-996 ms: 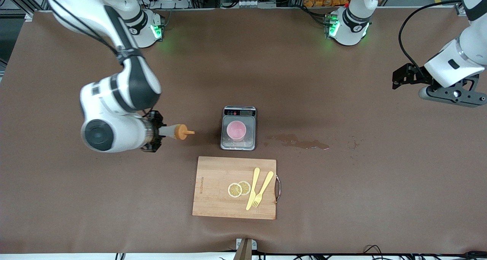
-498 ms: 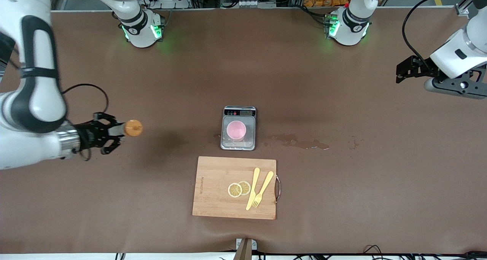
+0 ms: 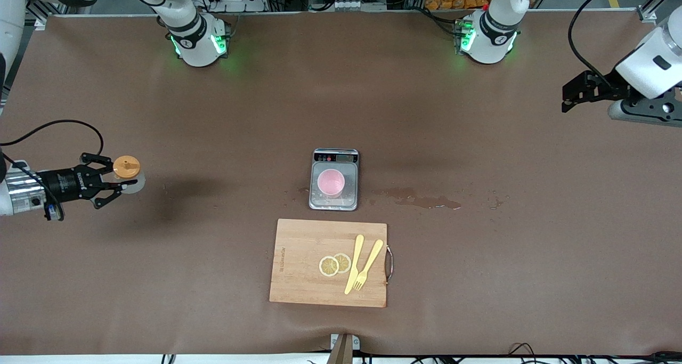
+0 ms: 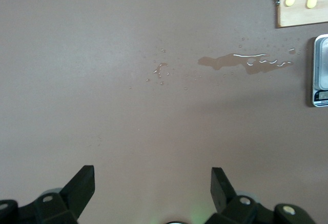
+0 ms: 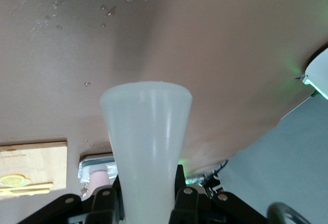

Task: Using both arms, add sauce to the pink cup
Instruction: 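Set the sauce bottle upright on the table and open the right gripper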

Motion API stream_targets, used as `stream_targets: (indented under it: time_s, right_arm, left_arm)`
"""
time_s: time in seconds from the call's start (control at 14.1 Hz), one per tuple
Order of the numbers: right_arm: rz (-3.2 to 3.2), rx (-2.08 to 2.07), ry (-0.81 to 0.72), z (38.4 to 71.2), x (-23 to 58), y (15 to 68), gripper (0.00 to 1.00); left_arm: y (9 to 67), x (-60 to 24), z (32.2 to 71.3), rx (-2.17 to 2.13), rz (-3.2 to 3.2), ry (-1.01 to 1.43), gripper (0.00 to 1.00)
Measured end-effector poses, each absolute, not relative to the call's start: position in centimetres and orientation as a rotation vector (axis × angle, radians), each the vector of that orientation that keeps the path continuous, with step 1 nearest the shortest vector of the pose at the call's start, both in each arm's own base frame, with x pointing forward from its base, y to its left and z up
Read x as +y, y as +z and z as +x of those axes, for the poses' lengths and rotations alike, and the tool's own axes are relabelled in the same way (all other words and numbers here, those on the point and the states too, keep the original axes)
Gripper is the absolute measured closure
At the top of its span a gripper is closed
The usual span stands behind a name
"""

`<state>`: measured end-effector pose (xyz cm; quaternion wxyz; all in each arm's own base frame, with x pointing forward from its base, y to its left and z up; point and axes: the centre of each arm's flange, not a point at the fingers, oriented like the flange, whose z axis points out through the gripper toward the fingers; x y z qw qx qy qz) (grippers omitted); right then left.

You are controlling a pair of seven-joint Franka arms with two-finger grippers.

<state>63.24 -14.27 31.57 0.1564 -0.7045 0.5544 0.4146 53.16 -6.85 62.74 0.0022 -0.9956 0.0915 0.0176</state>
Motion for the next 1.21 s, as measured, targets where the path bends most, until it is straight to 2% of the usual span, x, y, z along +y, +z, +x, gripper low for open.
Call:
stream_targets:
  time_s: [0.21,0.57,1.07,1.21]
  right_arm:
    - [-1.945,1.443,1.238,60.9,-18.6,24.7,0.62]
    - [-1.875,1.295,1.249,57.7,-22.9,17.1,0.62]
    - [-1.821,1.212,1.276,55.3,-24.3,12.9,0.58]
    - [-1.817,1.206,1.282,55.1,-24.2,12.4,0.53]
  left_arm:
    - [63.4,-7.1,53.1,0.293,-3.123,0.035,0.0]
    - [63.1,-7.0,53.0,0.291,-3.122,0.078,0.0]
    - [63.3,-6.7,53.2,0.282,-3.124,0.081,0.0]
    - [63.8,-6.6,53.2,0.281,-3.124,0.063,0.0]
